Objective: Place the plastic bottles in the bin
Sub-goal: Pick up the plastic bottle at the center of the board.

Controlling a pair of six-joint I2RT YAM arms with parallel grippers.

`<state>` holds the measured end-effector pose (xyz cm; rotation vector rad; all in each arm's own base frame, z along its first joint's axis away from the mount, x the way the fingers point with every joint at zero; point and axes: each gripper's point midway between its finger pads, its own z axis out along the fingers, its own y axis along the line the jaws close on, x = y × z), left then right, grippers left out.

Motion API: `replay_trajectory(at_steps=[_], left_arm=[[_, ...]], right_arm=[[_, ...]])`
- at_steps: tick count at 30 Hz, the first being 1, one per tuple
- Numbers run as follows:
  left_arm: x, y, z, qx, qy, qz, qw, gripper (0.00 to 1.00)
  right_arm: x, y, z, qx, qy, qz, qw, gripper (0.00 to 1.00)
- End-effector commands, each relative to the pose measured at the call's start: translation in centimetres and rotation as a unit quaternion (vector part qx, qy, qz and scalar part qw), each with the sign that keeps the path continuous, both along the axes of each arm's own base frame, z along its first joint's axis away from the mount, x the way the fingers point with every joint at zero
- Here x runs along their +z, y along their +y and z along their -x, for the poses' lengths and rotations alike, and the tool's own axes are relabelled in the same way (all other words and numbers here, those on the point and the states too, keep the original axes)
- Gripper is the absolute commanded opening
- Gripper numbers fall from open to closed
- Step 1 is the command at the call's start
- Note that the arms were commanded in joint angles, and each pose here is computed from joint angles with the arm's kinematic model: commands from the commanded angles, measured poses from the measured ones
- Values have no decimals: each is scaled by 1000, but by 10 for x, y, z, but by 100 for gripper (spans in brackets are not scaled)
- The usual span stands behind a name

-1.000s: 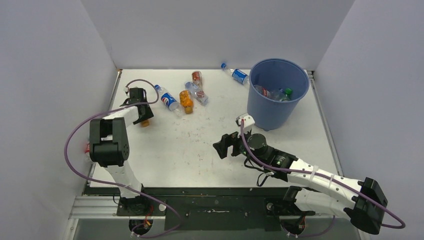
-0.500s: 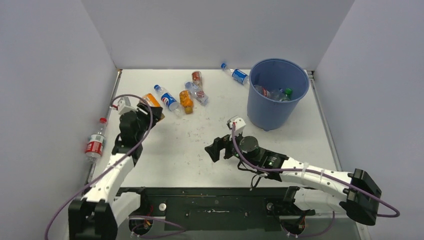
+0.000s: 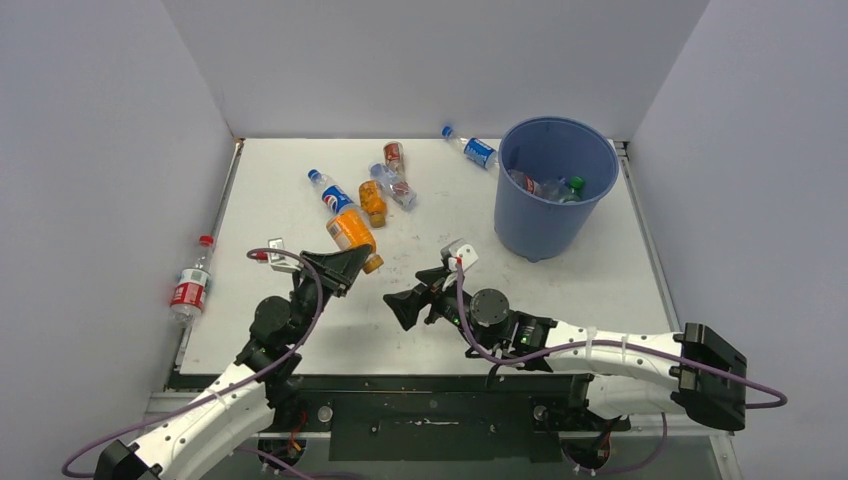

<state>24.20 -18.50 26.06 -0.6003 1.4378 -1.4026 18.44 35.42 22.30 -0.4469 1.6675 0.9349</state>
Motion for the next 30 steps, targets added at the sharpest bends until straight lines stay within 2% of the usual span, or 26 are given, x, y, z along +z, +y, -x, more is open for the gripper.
replay_trajectory(at_steps=[1,9,18,25,30], left_arm=[[35,4,8,1,-39,69,997,23],[36,-8,19,-26,-39,69,997,23],[35,-14,28,-43,-39,62,996,22],[37,-18,35,-55,-45,58,996,22],[33,-23,39,-68,-41,56,995,22]], right_arm=[[50,16,3,1,-37,-74,997,90],[65,23,-4,-38,-45,-97,994,91],[62,37,-20,-68,-41,-80,994,98],[54,38,-25,-86,-32,-78,993,76],[57,38,-27,-89,-38,-84,992,67]])
